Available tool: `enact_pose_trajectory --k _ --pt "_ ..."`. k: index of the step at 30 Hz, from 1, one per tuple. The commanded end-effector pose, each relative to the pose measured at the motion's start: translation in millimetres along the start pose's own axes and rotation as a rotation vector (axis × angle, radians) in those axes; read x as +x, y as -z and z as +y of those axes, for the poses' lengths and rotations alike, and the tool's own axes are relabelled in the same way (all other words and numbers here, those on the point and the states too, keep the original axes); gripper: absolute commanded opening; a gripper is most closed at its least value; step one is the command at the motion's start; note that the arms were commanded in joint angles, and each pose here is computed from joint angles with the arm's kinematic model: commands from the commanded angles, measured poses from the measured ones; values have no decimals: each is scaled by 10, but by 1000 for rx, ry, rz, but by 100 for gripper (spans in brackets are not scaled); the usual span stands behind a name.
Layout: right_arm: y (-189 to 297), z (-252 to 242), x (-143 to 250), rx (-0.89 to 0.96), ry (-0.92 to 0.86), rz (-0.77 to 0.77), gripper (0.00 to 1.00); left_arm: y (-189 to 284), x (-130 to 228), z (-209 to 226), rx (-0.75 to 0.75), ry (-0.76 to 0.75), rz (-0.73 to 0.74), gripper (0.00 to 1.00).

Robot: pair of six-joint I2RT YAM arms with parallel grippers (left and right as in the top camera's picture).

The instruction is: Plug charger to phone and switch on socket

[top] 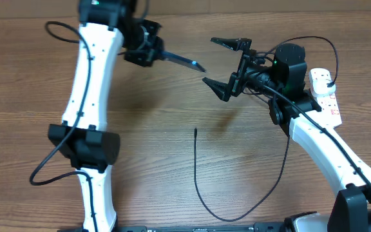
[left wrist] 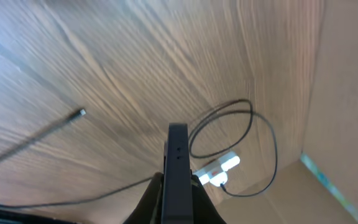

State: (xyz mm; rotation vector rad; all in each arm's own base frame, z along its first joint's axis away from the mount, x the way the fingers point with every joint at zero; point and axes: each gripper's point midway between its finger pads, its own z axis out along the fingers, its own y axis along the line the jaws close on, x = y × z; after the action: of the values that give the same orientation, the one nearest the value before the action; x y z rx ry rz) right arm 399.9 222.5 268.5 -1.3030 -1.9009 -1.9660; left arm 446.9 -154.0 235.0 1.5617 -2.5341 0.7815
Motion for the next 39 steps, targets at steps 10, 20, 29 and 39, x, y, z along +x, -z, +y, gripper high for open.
enact_pose_trajectory --k 10,20,29,39 --pt "20 -5 -170 13 171 -112 100 469 -235 -58 183 -427 115 4" --pt "183 -503 -663 284 623 -297 100 435 -154 -66 190 -643 108 4" --pt "604 -1099 -1057 663 789 -414 100 336 215 -110 227 -945 161 4" --pt "927 -1502 -1102 934 913 -341 100 390 833 -202 431 -1219 337 4"
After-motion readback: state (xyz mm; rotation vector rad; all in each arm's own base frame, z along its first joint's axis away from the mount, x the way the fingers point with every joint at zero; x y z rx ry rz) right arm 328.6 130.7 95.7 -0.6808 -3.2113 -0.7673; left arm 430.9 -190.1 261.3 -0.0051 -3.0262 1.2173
